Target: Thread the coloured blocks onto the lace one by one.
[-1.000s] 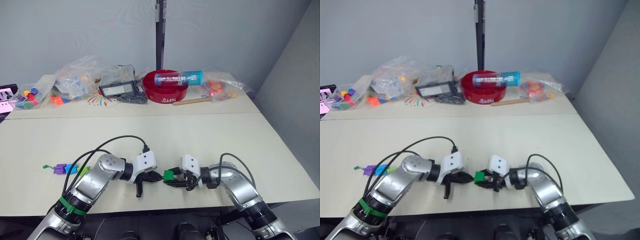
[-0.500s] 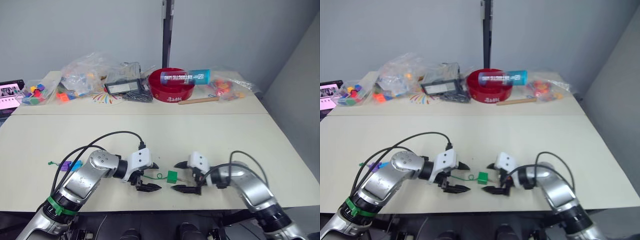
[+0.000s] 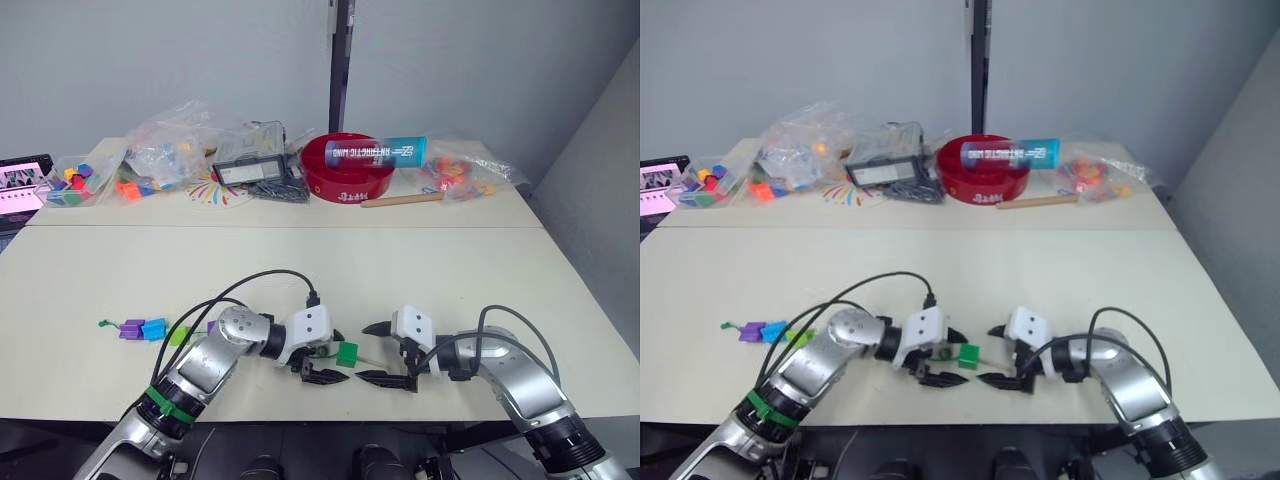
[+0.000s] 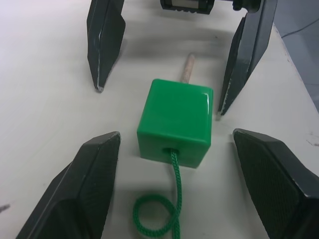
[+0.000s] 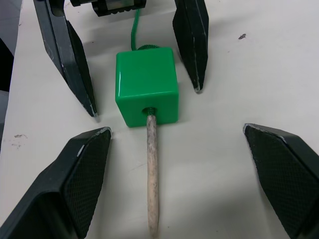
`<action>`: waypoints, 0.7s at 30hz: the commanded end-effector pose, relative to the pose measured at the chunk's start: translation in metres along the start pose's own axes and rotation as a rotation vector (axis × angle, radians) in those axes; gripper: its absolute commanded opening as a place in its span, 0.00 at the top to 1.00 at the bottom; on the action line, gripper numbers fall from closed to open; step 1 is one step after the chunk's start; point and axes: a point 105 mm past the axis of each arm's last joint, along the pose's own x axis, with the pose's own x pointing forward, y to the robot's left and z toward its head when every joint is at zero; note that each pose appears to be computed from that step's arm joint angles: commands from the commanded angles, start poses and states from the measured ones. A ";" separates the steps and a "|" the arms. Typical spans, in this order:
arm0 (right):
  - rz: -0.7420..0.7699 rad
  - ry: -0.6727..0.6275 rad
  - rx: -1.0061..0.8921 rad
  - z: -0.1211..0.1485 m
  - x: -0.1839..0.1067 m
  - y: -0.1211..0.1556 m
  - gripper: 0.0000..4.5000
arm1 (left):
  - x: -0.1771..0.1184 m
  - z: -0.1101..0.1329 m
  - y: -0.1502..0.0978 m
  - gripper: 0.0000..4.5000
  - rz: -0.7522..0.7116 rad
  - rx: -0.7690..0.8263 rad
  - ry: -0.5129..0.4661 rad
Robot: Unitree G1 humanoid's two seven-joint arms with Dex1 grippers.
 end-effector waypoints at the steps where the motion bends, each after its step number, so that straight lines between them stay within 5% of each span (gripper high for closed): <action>1: 0.004 0.032 0.010 -0.008 -0.002 0.003 0.00 | 0.004 0.009 0.004 0.16 0.006 0.022 -0.037; 5: 0.007 0.059 -0.010 -0.013 -0.007 0.005 0.00 | 0.011 0.016 0.003 0.16 -0.001 0.018 -0.068; 13: 0.000 0.073 -0.037 -0.012 -0.010 0.004 0.00 | 0.012 0.015 0.002 0.72 -0.008 0.016 -0.066; 18: 0.002 0.089 -0.061 -0.012 -0.011 0.004 0.00 | 0.011 0.015 0.003 0.73 -0.005 0.016 -0.067; 21: -0.007 0.102 -0.084 -0.012 -0.013 0.002 0.17 | 0.010 0.015 0.003 0.73 -0.006 0.018 -0.068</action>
